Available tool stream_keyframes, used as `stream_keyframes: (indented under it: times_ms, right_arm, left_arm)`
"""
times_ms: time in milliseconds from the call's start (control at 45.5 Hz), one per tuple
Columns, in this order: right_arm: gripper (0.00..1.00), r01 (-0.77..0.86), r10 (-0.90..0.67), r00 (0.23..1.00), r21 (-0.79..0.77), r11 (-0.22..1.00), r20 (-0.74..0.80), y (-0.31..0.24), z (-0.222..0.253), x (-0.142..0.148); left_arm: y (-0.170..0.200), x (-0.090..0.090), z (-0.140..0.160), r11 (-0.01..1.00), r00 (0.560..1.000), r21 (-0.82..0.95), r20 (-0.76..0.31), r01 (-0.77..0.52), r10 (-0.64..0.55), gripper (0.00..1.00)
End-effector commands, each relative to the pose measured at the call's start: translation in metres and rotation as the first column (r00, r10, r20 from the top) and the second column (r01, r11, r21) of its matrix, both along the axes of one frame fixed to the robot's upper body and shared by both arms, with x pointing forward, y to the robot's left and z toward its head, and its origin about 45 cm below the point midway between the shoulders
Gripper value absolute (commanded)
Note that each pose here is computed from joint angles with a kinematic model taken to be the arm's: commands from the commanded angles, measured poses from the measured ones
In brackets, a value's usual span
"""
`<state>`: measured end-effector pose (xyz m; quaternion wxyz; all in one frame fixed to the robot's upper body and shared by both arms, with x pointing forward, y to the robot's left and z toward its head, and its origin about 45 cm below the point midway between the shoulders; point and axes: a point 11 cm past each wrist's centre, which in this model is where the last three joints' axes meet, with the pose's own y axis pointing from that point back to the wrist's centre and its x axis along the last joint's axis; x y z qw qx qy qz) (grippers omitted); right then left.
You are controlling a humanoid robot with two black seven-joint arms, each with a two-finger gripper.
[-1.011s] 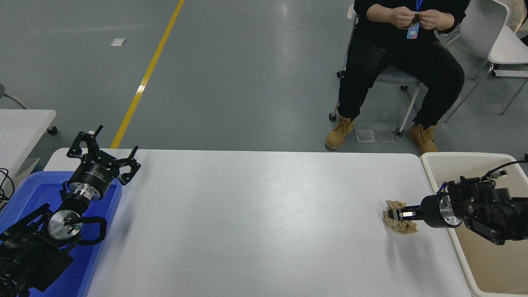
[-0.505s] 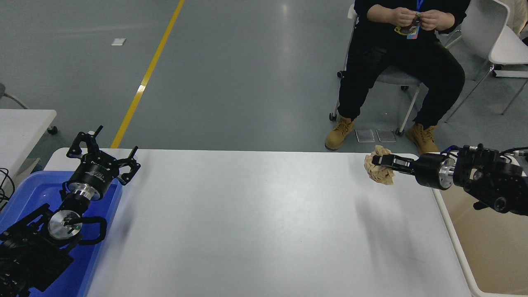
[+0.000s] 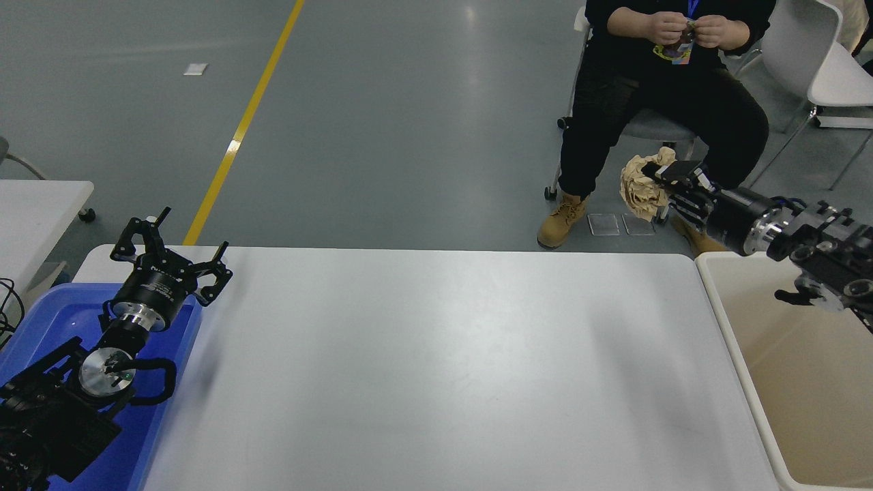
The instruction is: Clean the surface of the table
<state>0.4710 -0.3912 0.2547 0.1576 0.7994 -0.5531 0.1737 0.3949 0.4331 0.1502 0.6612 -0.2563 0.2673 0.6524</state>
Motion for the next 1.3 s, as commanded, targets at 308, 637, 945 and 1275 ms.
stream_keyframes:
  times_ms: [308,637,945,1275]
  right_arm:
    - [0.0,0.387,-0.378,0.922,0.237,0.891,-0.084,-0.077,-0.009,-0.008]
    - [0.0,0.567,-0.512,0.822,0.281,0.774,-0.249,-0.106,-0.04,-0.024]
    - [0.0,0.629,-0.568,0.778,0.338,0.7,-0.269,-0.125,-0.041,-0.033]
    - [0.0,0.686,-0.625,0.728,0.293,0.666,-0.283,-0.145,-0.056,-0.053]
  left_arm:
    - [0.0,0.0,0.0,1.0,1.0,0.0,0.001,0.001,-0.001,1.0]
    - [0.0,0.0,0.0,1.0,1.0,0.0,0.0,0.0,0.0,1.0]
    - [0.0,-0.001,-0.001,1.0,1.0,-0.001,-0.001,-0.002,0.002,1.0]
    - [0.0,-0.001,-0.001,1.0,1.0,0.0,-0.002,-0.001,0.001,1.0]
